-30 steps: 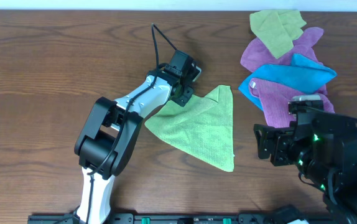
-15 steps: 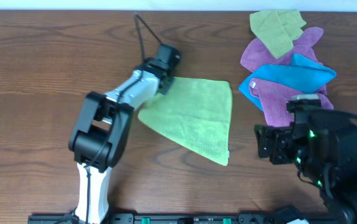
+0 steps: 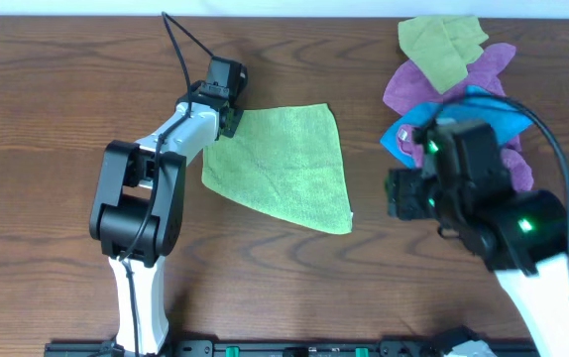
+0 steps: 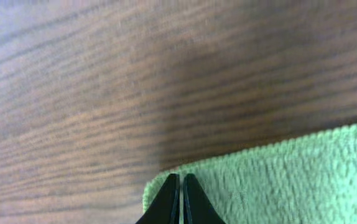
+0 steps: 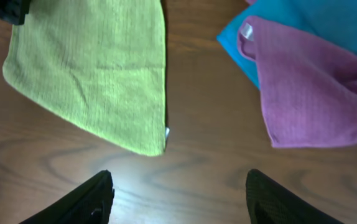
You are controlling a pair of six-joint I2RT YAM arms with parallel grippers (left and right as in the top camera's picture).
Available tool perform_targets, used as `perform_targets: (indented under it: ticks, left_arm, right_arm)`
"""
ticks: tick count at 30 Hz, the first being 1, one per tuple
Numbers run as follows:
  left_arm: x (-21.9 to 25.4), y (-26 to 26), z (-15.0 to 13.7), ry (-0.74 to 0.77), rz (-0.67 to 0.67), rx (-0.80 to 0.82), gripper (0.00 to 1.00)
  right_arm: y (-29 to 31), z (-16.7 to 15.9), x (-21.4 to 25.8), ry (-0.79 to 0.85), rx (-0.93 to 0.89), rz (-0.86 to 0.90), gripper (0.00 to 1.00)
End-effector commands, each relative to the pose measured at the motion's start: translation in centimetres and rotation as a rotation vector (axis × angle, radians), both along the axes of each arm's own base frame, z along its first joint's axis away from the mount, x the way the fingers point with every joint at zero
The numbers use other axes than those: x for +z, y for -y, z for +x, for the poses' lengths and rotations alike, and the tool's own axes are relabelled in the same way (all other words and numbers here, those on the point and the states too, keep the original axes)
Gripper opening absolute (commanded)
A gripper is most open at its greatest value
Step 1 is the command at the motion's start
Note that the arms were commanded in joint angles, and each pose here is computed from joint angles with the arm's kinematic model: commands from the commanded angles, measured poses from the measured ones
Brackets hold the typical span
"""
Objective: Fold the cloth
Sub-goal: 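Drag the green cloth leftward with the left gripper to spread it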
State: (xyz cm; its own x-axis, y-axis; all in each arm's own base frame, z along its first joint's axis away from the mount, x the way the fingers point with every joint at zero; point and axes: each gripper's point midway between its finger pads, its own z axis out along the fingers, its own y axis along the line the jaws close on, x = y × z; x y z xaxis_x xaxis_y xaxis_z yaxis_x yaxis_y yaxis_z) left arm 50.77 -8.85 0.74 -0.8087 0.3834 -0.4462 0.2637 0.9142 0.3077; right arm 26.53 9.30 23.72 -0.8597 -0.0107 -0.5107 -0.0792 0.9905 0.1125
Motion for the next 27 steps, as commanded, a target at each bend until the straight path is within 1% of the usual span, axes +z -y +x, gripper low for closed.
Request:
perform_targets:
  ticks: [1, 5, 8, 11, 13, 14, 16, 19, 21, 22, 27]
  left_arm:
    - [-0.7, -0.1, 0.5, 0.007, -0.002, 0.001, 0.06]
    - [0.0, -0.3, 1.6, 0.044, -0.035, 0.005, 0.05]
    - [0.8, -0.5, 1.9, 0.05, -0.053, 0.038, 0.06]
    - [3.0, -0.4, 1.8, 0.044, -0.069, 0.066, 0.05]
    - [5.3, -0.5, 1.5, 0.048, -0.084, 0.09, 0.06]
    - [7.8, -0.6, 1.2, 0.066, -0.098, 0.104, 0.06]
    - [11.1, -0.9, 0.5, 0.103, -0.123, 0.128, 0.06]
    - [15.2, -2.2, -1.5, 0.124, -0.176, 0.207, 0.06]
    - [15.9, -2.8, -2.9, 0.089, -0.213, 0.206, 0.06]
    - [15.8, -3.1, -3.8, 0.053, -0.253, 0.202, 0.06]
    - [13.5, -3.5, -7.1, -0.109, -0.453, 0.19, 0.06]
  right_arm:
    - [-0.7, 1.0, 0.1, 0.016, 0.022, 0.007, 0.7]
    - [-1.0, 1.9, 0.3, 0.047, 0.039, 0.007, 0.75]
    - [-1.1, 2.1, 0.5, 0.06, 0.059, -0.002, 0.75]
    - [-1.1, 2.2, 0.5, 0.065, 0.079, -0.016, 0.76]
    - [-1.1, 2.2, 0.5, 0.068, 0.081, -0.016, 0.76]
    - [-1.1, 2.2, 0.5, 0.07, 0.09, -0.022, 0.76]
    - [-1.0, 2.2, 0.5, 0.073, 0.102, -0.034, 0.75]
    - [-0.7, 2.3, 0.6, 0.079, 0.099, -0.055, 0.73]
    - [-0.2, 2.3, 0.6, 0.08, 0.091, -0.076, 0.73]
    - [0.0, 2.2, 0.6, 0.081, 0.089, -0.081, 0.72]
    - [2.3, 1.6, 1.0, 0.079, 0.059, -0.106, 0.73]
